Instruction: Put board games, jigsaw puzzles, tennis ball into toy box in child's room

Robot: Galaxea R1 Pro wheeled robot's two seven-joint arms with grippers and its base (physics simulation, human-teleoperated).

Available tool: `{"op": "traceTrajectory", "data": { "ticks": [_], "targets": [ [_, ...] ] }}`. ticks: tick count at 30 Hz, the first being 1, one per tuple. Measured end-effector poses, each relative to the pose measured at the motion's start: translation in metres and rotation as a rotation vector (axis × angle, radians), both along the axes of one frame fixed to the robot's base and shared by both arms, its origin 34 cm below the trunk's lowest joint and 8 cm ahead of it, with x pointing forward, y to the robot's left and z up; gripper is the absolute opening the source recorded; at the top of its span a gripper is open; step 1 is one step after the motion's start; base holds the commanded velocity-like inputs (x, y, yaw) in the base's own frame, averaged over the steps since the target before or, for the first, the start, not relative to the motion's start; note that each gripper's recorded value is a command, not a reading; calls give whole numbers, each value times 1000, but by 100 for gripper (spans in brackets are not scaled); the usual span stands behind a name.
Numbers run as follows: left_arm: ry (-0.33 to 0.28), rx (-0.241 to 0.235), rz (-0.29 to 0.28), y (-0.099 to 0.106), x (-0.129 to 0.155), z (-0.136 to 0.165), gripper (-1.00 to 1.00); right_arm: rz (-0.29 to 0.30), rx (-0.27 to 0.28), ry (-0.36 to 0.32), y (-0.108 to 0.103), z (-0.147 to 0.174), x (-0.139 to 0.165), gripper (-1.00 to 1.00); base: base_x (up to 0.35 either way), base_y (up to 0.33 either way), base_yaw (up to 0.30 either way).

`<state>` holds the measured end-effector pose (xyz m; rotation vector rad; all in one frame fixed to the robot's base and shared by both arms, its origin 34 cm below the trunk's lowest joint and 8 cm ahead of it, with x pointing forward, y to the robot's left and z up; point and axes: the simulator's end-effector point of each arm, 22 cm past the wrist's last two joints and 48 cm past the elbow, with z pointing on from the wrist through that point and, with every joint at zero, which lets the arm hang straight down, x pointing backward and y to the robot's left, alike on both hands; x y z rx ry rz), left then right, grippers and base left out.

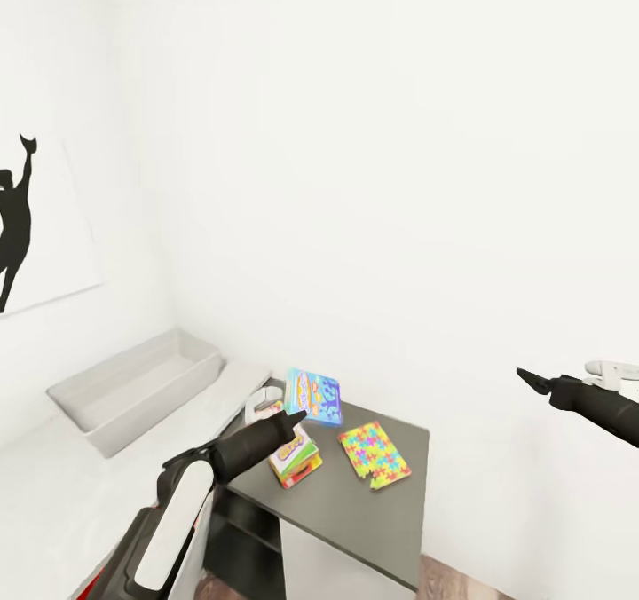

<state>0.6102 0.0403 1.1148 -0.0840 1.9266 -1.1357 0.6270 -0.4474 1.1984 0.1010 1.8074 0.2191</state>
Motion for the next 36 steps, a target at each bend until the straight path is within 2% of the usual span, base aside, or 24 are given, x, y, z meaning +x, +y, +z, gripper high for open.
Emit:
{"op": "traceTrajectory", "data": {
  "ticks": [14, 21, 36],
  "targets": [
    [-10, -5, -1, 0, -2, 5, -100, 0, 1, -11, 0, 5, -2, 100, 36, 19, -225],
    [-12, -8, -3, -1, -2, 7, -100, -1, 1, -13, 0, 6, -2, 100, 3, 56, -56],
    [-16, -10, -5, -1, -3, 8, -100, -1, 2, -14, 0, 6, -2, 100, 0, 227, -8]
  ]
}}
